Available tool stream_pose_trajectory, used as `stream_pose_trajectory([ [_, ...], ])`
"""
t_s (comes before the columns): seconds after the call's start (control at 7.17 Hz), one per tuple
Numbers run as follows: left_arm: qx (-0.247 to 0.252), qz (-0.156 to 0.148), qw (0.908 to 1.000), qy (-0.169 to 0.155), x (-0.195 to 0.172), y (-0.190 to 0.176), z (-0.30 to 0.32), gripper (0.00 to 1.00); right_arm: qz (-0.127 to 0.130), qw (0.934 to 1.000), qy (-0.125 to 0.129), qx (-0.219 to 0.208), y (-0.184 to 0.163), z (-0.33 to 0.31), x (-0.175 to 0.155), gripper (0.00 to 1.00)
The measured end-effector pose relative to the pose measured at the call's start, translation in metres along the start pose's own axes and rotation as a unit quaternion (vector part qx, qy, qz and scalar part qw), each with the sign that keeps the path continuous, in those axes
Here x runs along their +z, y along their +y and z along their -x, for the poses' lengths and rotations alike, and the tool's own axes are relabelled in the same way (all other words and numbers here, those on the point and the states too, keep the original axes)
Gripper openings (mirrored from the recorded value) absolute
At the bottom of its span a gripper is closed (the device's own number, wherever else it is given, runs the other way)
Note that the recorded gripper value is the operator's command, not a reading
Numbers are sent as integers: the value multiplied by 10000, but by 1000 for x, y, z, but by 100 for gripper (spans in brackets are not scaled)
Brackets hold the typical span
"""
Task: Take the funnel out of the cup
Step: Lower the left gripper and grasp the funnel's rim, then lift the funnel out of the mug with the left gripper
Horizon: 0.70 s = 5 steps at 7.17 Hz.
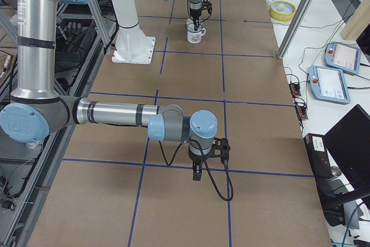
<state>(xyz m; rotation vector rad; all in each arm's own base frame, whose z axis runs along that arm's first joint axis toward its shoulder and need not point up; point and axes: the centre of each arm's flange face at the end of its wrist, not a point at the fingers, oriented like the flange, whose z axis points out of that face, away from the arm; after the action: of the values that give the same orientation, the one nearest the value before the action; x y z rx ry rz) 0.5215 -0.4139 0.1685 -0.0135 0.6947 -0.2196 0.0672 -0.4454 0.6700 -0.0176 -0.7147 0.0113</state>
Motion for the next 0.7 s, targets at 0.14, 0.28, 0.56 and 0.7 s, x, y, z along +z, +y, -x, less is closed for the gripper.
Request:
stream_pose_trajectory([
  [0.14, 3, -8, 10000, 21, -3, 0, 0, 0, 0, 10000, 0, 0, 0, 0, 0, 100],
  [0.28, -11, -26, 10000, 38, -8, -2, 2, 0, 0, 10000, 0, 0, 0, 0, 0, 100],
  [0.56, -106, -168, 9997, 140, -53, -13, 13, 0, 0, 10000, 0, 0, 0, 0, 0, 100],
  [0.7, -231, -317, 9989, 273, -88, -28, 18, 0, 0, 10000, 0, 0, 0, 0, 0, 100],
])
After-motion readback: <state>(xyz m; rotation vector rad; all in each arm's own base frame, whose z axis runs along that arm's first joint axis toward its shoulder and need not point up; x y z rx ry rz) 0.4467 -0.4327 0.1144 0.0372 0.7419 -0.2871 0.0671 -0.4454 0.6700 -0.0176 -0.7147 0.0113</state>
